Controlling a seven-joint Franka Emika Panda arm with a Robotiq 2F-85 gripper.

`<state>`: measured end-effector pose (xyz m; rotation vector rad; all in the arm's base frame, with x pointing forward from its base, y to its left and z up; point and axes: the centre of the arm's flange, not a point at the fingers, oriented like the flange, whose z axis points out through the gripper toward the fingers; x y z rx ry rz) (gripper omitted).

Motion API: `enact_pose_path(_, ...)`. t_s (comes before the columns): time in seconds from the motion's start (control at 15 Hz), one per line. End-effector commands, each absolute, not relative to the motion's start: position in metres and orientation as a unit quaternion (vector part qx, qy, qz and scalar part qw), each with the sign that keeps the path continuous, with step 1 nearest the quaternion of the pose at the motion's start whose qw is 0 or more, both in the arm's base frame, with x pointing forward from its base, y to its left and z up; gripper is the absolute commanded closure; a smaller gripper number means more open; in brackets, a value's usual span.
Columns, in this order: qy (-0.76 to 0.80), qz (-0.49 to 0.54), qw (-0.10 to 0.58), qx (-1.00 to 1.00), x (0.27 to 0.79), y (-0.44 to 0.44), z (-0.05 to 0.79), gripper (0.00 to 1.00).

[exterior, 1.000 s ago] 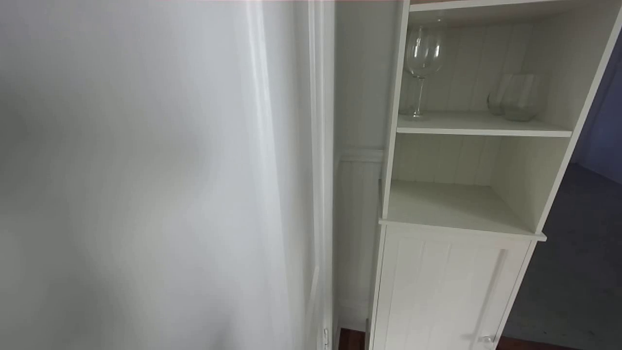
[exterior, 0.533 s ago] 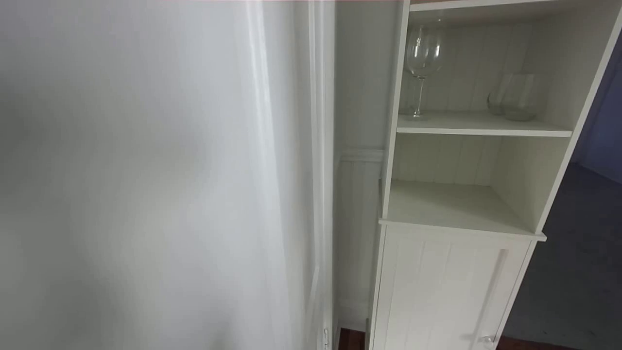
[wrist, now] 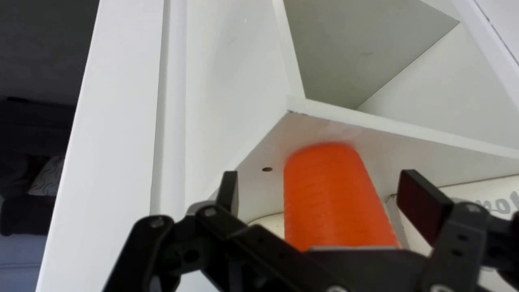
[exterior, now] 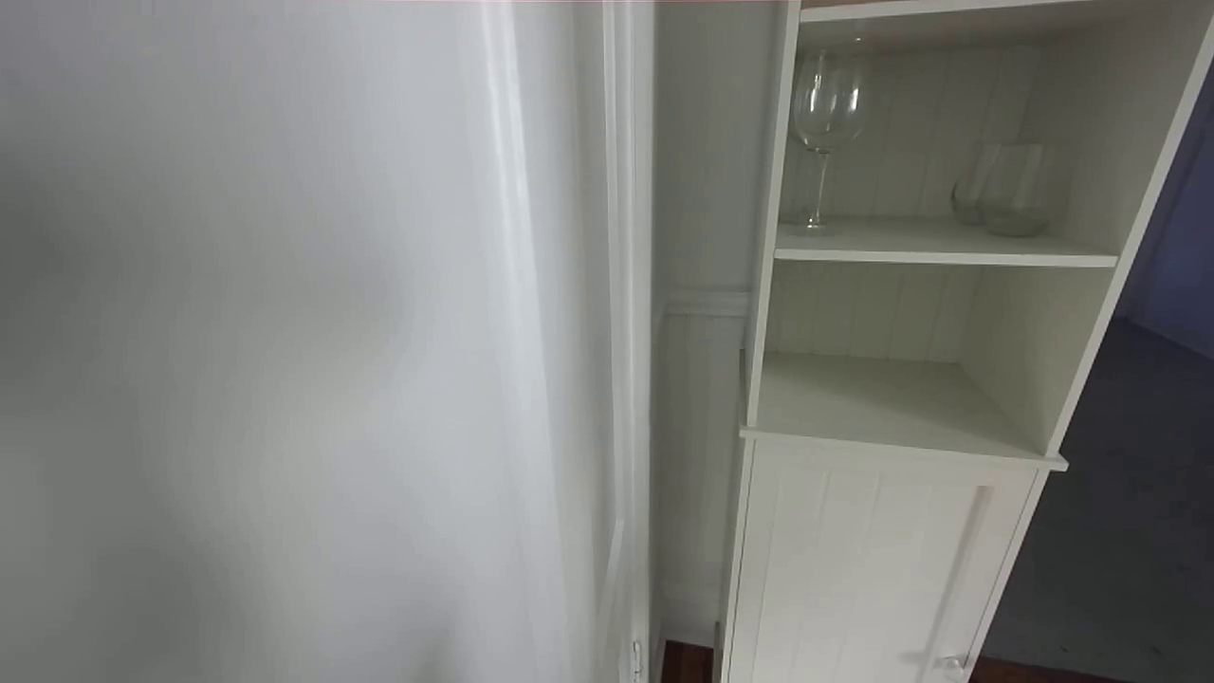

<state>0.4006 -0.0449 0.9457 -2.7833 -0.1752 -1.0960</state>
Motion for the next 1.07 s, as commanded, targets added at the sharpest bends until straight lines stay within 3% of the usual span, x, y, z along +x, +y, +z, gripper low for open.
enact_pose_path(0.0,-0.118,-0.392,0.078,-0.909,0.386,-0.071,0.964,0.0)
enact_pose_path(0.6,-0.142,-0.426,0.082,-0.89,0.353,-0.14,0.953,0.0)
enact_pose_path(1.0,-0.138,-0.421,0.072,-0.894,0.36,-0.145,0.954,0.0)
